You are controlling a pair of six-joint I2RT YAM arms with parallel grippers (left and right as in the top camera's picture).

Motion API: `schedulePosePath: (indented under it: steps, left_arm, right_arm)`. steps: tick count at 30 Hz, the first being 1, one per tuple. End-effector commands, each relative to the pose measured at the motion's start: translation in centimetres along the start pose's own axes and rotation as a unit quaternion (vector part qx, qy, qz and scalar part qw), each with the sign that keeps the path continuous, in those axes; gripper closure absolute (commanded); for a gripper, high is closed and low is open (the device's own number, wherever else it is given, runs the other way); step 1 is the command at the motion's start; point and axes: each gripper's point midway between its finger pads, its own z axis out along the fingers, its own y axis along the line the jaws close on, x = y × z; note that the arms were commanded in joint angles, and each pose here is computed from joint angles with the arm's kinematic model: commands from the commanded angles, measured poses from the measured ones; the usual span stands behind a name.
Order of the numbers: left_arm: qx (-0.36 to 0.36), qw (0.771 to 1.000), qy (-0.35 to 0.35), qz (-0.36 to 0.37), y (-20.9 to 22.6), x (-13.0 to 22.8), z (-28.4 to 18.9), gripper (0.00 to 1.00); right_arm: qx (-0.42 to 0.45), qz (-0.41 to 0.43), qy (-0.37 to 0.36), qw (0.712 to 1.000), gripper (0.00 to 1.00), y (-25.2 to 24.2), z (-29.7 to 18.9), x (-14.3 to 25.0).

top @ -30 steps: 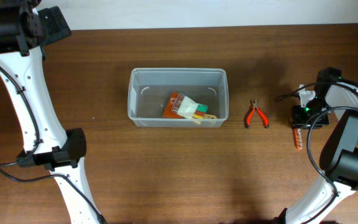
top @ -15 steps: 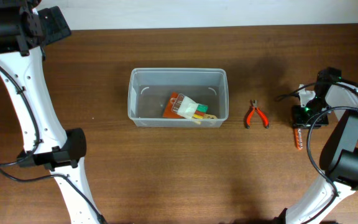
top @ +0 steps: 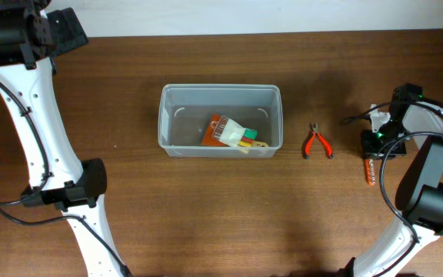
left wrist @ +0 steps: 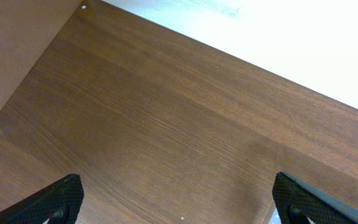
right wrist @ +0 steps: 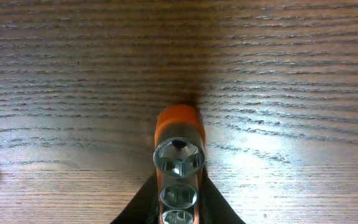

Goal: Pack container
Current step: 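Lower the right gripper and close it on the orange socket rail, then lift the socket rail and carry it left over the container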

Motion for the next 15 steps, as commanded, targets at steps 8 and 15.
schedulePosePath:
  steps: [8,15]
  left_arm:
    - [-0.007,1.000,-0.016,0.000,0.8,-0.5,-1.3,0.01]
    - [-0.007,1.000,-0.016,0.000,0.8,-0.5,-1.3,0.01]
  right_arm:
    - [-0.015,0.004,0.012,1.000,0.85,0.3,0.7,0.4]
    - [-0.012,0.004,0.002,1.000,0.87,-0.1,-1.5,-0.9]
